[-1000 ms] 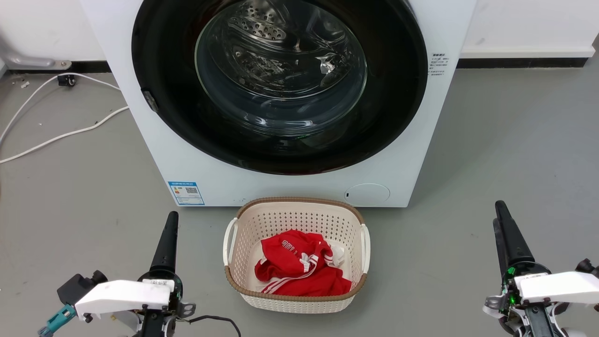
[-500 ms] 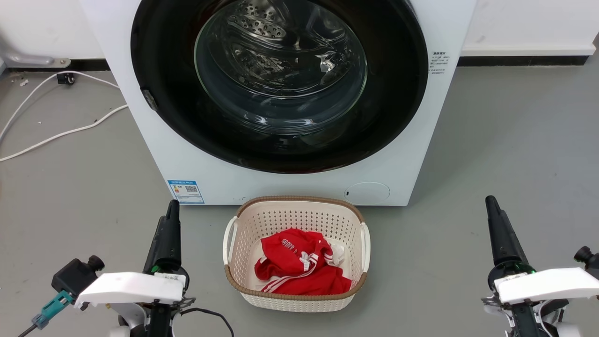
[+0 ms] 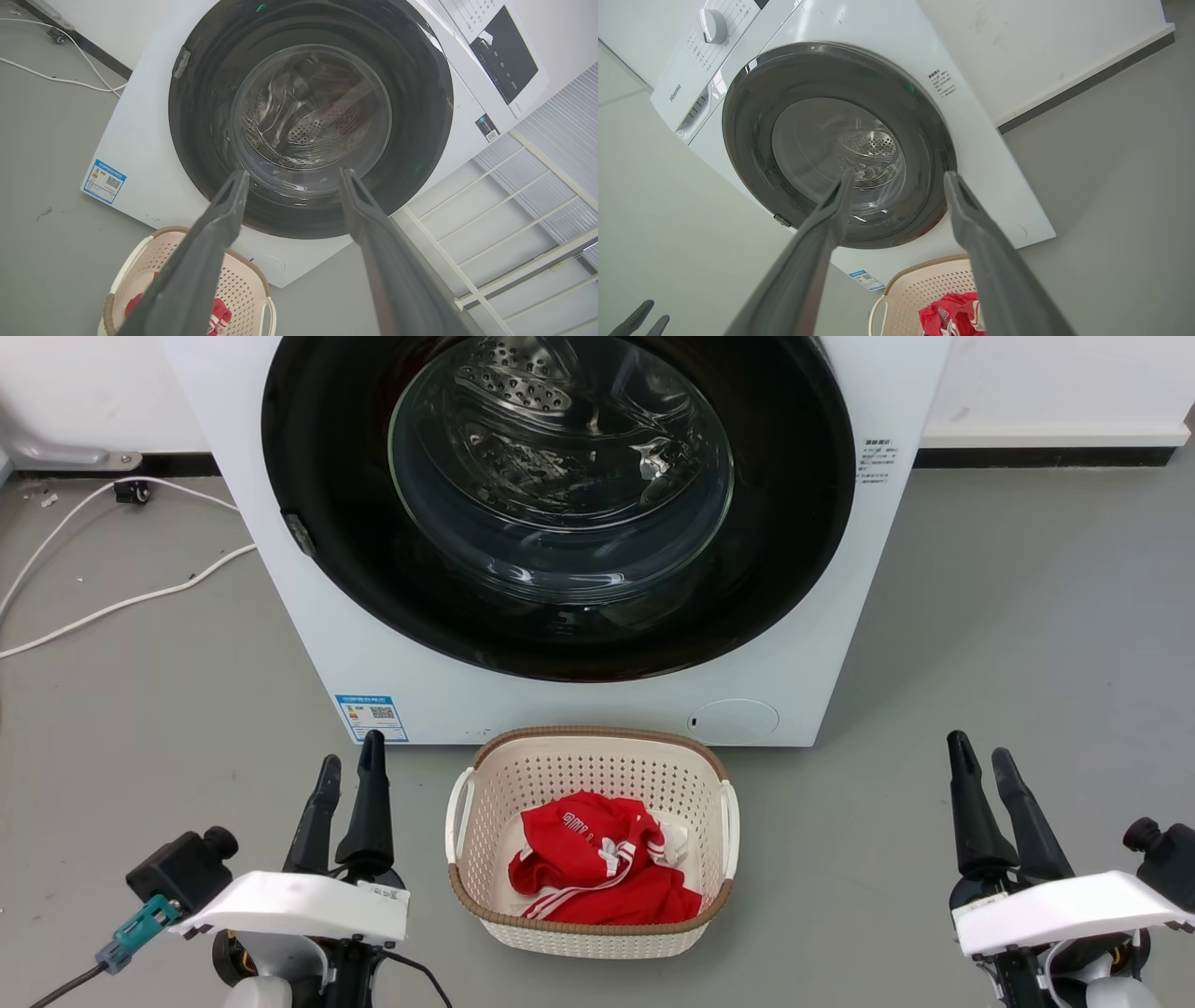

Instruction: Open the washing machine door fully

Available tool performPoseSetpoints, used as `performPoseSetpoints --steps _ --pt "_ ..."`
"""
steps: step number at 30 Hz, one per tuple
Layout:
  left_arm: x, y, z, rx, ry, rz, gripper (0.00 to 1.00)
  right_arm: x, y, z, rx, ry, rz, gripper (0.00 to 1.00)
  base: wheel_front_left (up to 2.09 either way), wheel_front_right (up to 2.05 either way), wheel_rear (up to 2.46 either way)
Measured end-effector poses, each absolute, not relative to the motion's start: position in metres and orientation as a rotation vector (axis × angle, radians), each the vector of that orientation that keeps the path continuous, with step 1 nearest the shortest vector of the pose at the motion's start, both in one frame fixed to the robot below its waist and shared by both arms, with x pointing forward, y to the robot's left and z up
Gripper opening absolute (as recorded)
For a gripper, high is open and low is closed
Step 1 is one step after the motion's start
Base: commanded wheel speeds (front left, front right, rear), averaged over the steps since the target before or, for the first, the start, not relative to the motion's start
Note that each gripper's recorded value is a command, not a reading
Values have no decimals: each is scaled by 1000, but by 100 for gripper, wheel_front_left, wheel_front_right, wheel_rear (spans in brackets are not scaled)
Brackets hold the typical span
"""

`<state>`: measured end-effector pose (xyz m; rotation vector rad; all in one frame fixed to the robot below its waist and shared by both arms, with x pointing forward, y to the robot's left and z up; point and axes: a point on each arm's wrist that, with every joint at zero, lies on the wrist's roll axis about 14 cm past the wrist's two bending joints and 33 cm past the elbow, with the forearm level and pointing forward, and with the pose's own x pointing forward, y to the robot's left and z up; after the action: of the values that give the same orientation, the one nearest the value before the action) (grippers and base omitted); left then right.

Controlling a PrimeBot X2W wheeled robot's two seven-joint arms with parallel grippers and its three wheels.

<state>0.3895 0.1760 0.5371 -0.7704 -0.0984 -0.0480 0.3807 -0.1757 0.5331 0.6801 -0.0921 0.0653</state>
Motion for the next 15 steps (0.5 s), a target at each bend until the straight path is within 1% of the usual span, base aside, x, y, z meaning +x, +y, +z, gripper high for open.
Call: performPoseSetpoints --steps 7,15 --pt "389 170 539 -640 -103 -59 100 379 -171 533 532 -89 81 100 0 0 0" --pt "389 166 539 -512 -111 -68 100 378 -170 530 420 -69 89 100 0 0 0"
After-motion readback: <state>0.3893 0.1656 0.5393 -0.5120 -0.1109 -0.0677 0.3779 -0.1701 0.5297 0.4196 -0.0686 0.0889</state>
